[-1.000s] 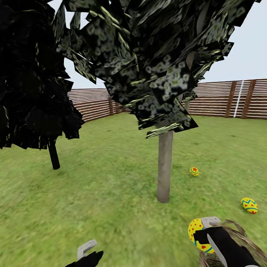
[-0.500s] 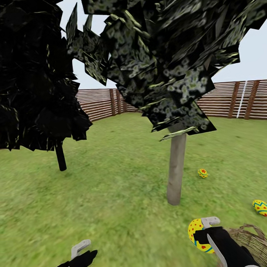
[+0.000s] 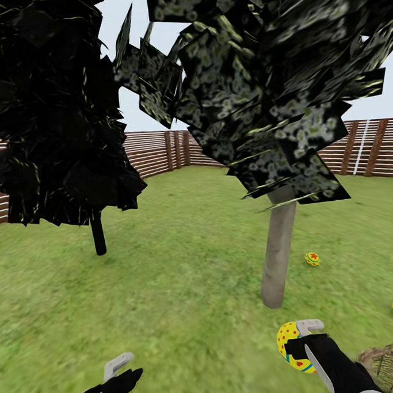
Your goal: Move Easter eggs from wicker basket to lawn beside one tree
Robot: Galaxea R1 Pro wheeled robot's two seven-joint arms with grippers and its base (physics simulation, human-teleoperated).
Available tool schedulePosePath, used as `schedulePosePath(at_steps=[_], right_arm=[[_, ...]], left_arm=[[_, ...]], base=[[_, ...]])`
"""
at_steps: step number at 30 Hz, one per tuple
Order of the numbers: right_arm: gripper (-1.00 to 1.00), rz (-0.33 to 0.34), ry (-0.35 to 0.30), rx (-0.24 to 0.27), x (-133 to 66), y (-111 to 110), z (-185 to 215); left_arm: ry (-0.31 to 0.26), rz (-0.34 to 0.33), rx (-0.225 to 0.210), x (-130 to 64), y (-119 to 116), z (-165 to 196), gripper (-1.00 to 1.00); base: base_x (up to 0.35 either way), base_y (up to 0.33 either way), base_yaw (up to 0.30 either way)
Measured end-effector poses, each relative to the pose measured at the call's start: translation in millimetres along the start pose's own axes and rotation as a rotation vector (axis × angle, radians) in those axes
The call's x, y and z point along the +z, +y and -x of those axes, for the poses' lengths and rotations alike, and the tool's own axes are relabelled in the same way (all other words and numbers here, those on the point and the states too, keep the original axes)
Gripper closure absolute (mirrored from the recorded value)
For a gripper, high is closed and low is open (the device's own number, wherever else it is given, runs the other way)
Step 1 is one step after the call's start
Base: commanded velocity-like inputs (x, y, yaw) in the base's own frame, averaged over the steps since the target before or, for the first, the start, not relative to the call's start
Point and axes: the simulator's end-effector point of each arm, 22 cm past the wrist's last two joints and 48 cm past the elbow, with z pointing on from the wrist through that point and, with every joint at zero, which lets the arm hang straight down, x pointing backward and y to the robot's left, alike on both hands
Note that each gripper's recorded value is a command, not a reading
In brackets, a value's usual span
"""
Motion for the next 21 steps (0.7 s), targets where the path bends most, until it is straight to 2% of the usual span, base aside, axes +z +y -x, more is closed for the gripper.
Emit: schedulePosePath(at_steps=[10,16,21], right_arm=[[1.00,0.006,-0.002,-0.001,-14.2,1.9,11.0],[1.00,0.004,-0.002,-0.001,-14.3,1.6,11.0],[1.00,0.004,-0.001,-0.001,-8.5,2.1,7.0]], left_arm=[[0.001,0.001,0.000,-12.8,-5.8,10.0,-1.00],[-0.005,-0.004,0.007,-12.6,-9.2,10.4,-1.00],[-0.009,-0.001,-0.001,-7.5,-5.0,7.9,-1.00]], base=[[0.122,0.342,0.000],[0.210,0.288,0.000],[0.073,0.073,0.000]])
